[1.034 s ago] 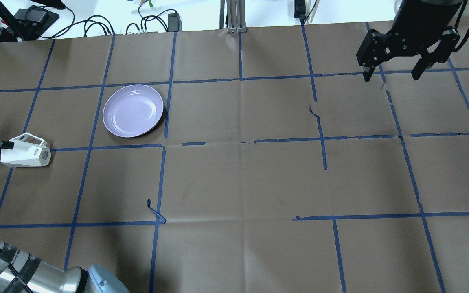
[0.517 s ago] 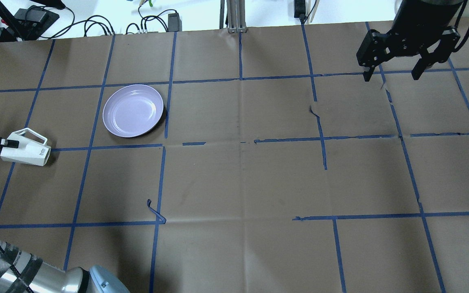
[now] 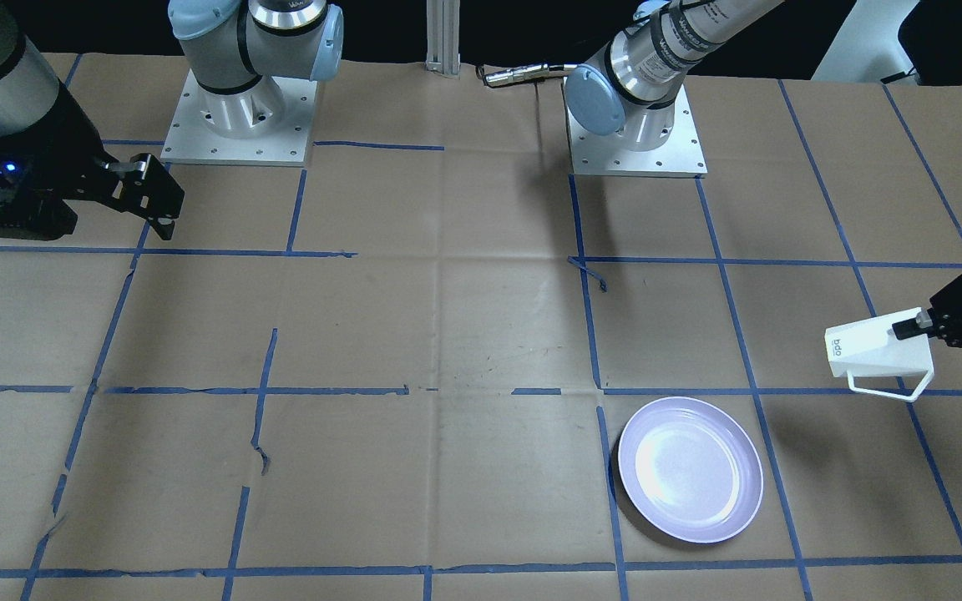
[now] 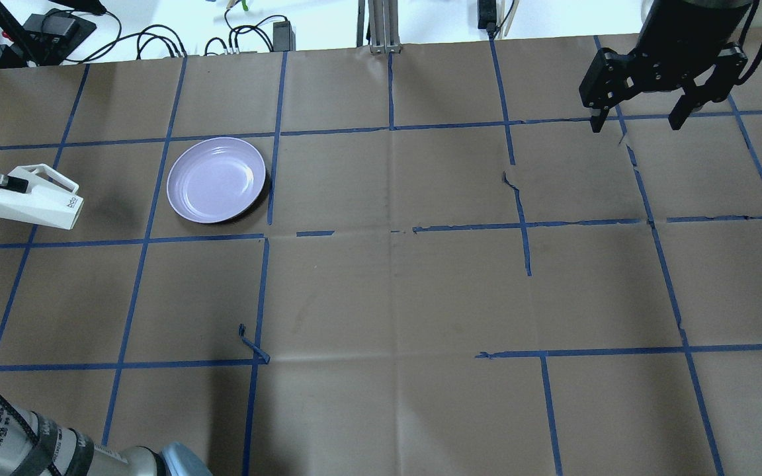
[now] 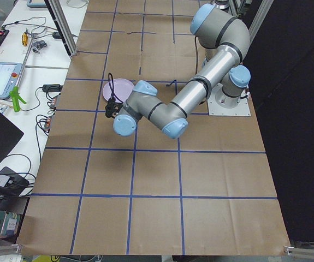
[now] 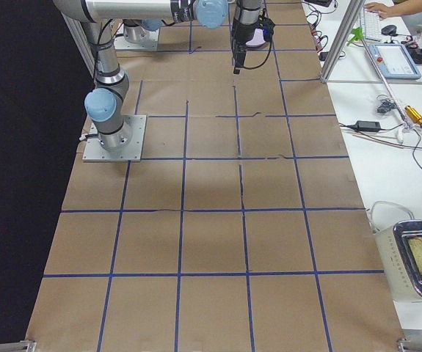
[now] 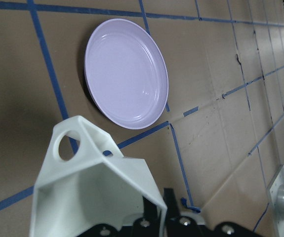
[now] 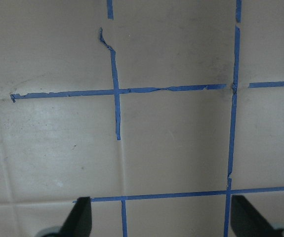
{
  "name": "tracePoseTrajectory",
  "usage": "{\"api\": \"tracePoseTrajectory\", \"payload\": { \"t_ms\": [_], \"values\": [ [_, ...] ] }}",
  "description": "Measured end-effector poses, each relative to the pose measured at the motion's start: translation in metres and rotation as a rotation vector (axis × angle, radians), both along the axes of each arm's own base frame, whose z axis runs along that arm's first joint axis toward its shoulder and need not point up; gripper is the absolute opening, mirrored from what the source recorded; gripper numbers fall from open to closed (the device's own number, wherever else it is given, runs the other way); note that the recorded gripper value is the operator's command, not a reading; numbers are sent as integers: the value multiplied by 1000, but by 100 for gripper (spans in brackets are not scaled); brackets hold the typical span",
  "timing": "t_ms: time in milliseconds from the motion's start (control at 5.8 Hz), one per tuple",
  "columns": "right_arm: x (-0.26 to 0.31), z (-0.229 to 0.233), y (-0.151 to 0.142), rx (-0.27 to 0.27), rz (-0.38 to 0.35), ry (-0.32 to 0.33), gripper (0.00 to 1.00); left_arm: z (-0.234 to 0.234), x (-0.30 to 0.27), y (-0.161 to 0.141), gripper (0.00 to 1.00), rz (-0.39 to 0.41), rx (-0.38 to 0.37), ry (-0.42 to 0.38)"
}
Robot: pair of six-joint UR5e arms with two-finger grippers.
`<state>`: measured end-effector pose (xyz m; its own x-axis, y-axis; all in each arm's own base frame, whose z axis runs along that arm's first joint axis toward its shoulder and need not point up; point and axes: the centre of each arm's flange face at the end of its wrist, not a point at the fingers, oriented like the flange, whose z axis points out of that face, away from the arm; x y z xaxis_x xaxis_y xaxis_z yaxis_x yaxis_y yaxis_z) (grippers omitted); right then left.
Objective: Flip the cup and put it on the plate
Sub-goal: 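Rotate the held cup upright and carry it over the lavender plate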
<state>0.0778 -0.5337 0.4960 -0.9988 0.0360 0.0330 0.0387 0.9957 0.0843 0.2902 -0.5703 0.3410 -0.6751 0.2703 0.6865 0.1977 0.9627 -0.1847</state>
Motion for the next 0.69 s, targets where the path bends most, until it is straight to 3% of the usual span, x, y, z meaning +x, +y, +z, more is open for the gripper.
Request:
{"api": "tracePoseTrajectory", "payload": {
  "t_ms": [345, 690],
  "values": [
    [0, 0, 0, 0, 0, 0, 100, 34, -96, -39, 1, -125, -14, -227],
    [0, 0, 0, 0, 0, 0, 100, 45, -204, -59, 1, -164, -69, -434]
  ]
}}
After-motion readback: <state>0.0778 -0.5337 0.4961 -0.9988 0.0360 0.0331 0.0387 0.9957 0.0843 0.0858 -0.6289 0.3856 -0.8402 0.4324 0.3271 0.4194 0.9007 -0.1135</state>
